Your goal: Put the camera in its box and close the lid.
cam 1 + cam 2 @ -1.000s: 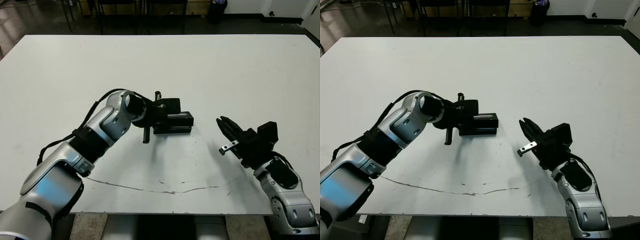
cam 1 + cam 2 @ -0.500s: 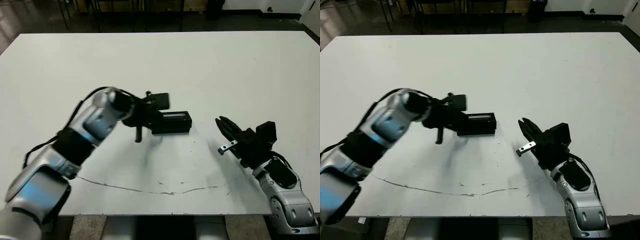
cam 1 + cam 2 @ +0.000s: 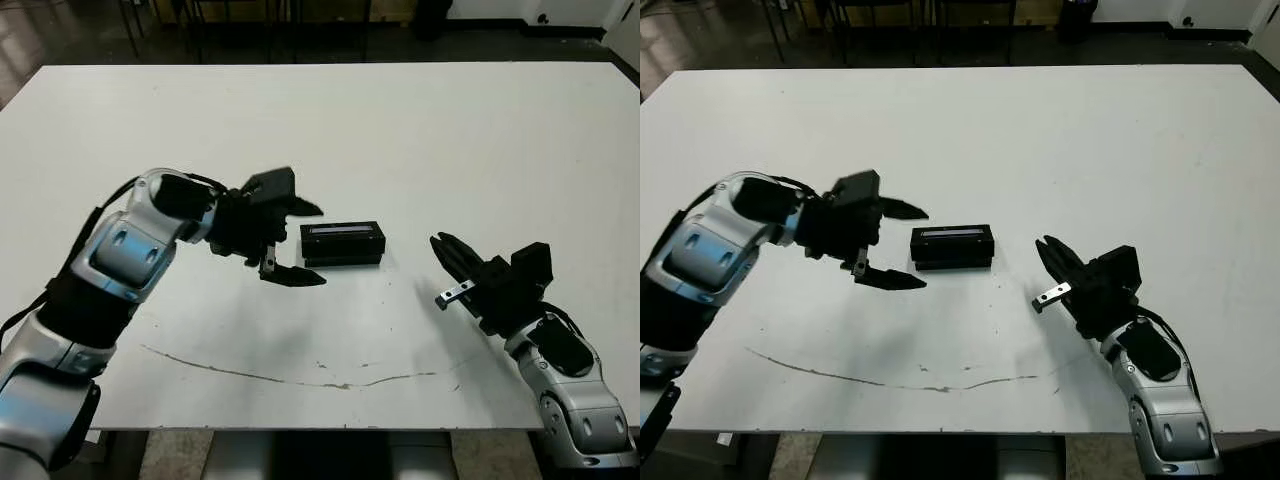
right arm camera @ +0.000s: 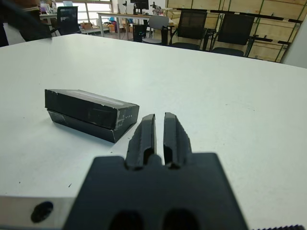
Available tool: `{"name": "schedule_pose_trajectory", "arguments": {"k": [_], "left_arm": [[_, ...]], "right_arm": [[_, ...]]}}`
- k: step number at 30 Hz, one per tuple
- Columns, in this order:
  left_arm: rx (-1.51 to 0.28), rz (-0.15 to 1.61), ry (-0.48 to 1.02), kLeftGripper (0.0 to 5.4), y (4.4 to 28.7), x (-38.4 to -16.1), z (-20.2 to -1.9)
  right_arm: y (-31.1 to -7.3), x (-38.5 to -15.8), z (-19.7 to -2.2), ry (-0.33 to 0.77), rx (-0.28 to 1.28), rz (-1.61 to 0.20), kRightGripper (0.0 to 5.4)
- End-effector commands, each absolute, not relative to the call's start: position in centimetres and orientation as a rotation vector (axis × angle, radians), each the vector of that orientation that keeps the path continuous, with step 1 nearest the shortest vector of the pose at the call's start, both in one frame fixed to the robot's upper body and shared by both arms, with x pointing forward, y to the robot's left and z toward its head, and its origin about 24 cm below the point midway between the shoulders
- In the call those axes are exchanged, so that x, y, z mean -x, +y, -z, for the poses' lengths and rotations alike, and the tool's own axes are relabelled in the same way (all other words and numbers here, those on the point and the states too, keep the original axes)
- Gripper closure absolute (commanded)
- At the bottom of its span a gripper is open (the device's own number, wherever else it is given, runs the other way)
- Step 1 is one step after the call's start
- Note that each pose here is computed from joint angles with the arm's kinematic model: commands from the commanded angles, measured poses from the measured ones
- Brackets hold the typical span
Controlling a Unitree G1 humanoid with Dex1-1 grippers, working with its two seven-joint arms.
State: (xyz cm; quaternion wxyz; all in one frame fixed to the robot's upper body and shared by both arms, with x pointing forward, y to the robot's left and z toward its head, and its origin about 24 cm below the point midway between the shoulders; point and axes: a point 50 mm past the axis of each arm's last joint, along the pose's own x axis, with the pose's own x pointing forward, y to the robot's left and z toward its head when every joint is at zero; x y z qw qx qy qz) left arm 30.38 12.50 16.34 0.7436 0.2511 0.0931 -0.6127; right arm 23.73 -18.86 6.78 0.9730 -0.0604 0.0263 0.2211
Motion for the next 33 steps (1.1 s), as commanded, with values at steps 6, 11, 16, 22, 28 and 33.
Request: {"name": "schedule_pose_trajectory", "arguments": {"k": [6, 11, 16, 22, 28, 33], "left_arm": [[-0.179, 1.097, 0.184, 0.02, 15.5, -32.5, -14.3], [-0.108, 1.071, 0.25, 0.02, 16.6, -34.1, -12.3], [-0.046, 1.156, 0.377, 0.02, 17.3, -35.2, -10.4], [0.038, 1.291, 0.473, 0.02, 16.8, -35.2, -8.8], [0.167, 1.363, 0.424, 0.02, 16.6, -35.0, -8.8], [0.192, 1.381, 0.345, 0.02, 16.6, -35.0, -9.0]], "right_arm": [[-19.3, -23.8, -6.6, 0.081, 0.14, -0.441, 5.4], [-19.4, -23.8, -6.6, 0.083, 0.139, -0.449, 5.4], [-19.6, -23.8, -6.7, 0.085, 0.151, -0.447, 5.4], [-19.7, -23.6, -6.6, 0.09, 0.146, -0.443, 5.4], [-19.7, -23.5, -6.3, 0.101, 0.143, -0.439, 5.4], [-19.7, -23.5, -6.2, 0.102, 0.14, -0.451, 5.4]]}}
